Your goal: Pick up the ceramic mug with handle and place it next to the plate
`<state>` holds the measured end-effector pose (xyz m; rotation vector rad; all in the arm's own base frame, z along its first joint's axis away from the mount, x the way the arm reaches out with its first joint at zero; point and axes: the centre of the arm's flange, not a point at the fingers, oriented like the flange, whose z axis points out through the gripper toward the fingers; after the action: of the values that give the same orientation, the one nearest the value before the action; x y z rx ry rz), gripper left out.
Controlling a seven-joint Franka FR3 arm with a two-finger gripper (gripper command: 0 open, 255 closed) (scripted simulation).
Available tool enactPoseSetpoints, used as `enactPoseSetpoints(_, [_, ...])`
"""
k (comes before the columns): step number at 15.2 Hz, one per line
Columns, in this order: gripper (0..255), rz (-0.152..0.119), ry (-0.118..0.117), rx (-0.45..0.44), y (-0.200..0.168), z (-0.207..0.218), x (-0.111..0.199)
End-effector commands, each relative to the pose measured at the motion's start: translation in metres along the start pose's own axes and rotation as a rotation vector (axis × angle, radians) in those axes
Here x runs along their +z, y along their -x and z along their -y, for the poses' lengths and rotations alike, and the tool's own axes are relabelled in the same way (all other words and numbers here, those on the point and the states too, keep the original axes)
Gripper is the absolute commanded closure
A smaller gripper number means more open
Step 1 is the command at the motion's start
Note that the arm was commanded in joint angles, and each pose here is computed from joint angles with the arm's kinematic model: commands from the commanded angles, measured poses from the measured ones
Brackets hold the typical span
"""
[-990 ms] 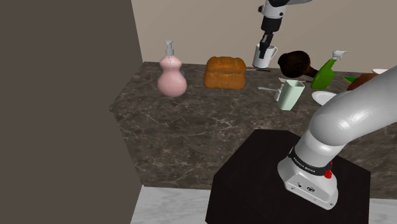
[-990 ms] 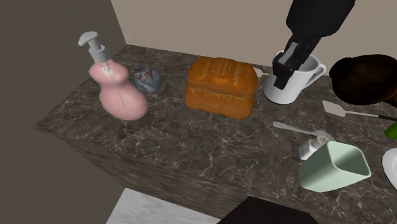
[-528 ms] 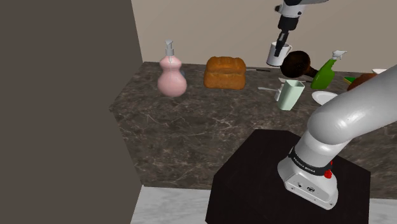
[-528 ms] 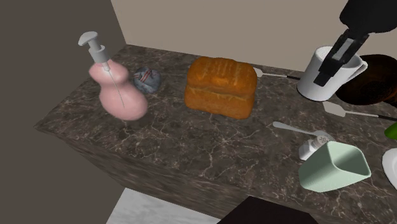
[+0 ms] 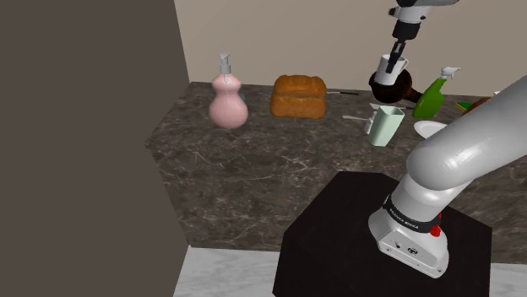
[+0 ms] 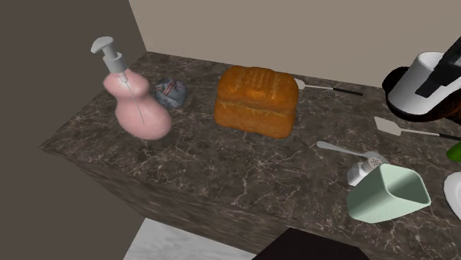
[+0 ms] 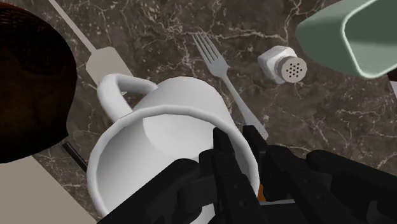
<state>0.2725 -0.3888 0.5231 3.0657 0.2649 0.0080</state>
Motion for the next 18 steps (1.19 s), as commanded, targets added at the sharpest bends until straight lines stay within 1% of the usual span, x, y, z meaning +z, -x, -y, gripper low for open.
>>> enactPoseSetpoints(1, [255,0.0,0.001,-0.002,0.018,-0.022,0.002])
enactPoseSetpoints(9, [255,0.0,0.001,-0.002,0.083,-0.105,0.007])
enactPoseSetpoints(18, [255,0.0,0.001,-0.002,0.083,-0.102,0.054])
